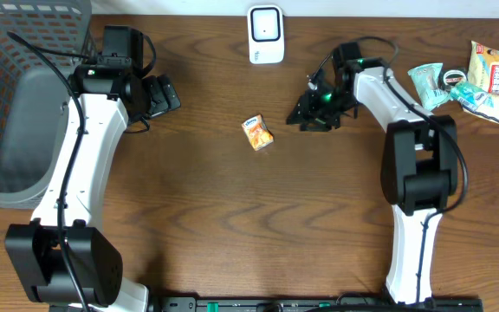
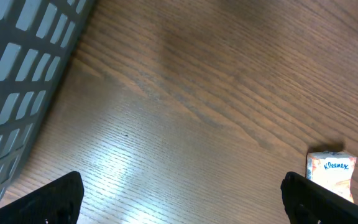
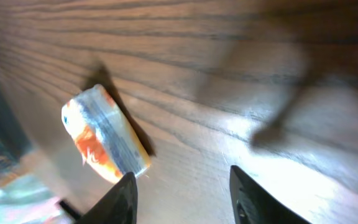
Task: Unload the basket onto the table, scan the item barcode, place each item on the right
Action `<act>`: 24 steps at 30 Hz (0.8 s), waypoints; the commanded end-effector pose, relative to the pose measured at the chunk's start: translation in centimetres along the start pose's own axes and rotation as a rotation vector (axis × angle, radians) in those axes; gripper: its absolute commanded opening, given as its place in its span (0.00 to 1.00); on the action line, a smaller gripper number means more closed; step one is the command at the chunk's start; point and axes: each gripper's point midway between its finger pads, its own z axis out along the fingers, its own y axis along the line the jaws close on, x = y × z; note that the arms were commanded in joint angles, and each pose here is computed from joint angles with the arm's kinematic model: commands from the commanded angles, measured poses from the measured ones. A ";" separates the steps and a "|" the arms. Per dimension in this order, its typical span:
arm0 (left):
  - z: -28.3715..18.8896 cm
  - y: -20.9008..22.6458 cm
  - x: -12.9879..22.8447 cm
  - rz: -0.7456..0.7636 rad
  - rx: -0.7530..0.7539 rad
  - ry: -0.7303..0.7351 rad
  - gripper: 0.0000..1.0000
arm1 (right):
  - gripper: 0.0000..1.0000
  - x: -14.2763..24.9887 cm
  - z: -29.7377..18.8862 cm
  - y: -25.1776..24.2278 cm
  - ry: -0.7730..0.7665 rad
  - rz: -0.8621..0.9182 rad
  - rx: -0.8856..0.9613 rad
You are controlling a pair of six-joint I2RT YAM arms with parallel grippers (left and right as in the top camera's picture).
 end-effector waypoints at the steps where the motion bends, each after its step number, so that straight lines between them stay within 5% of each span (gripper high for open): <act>1: 0.1 0.3 -0.2 0.003 -0.014 -0.003 1.00 | 0.49 0.4 -1.3 1.6 -0.047 -0.144 0.081; 10: 0.1 0.3 -0.2 0.003 -0.014 -0.003 1.00 | 0.86 0.5 1.6 5.1 -0.088 -0.300 0.136; 16: 0.1 0.3 -0.2 0.004 -0.014 -0.003 1.00 | 0.80 1.0 2.8 6.5 -0.098 -0.357 0.169; 18: 0.1 0.3 -0.2 0.004 -0.014 -0.003 1.00 | 0.73 0.9 2.9 6.7 -0.106 -0.367 0.172; 21: 0.1 0.3 -0.2 0.003 -0.014 -0.003 1.00 | 0.44 0.5 3.0 6.5 -0.129 -0.377 0.202; 24: 0.1 0.3 -0.2 0.004 -0.014 -0.003 1.00 | 0.45 0.5 3.5 6.2 -0.127 -0.382 0.224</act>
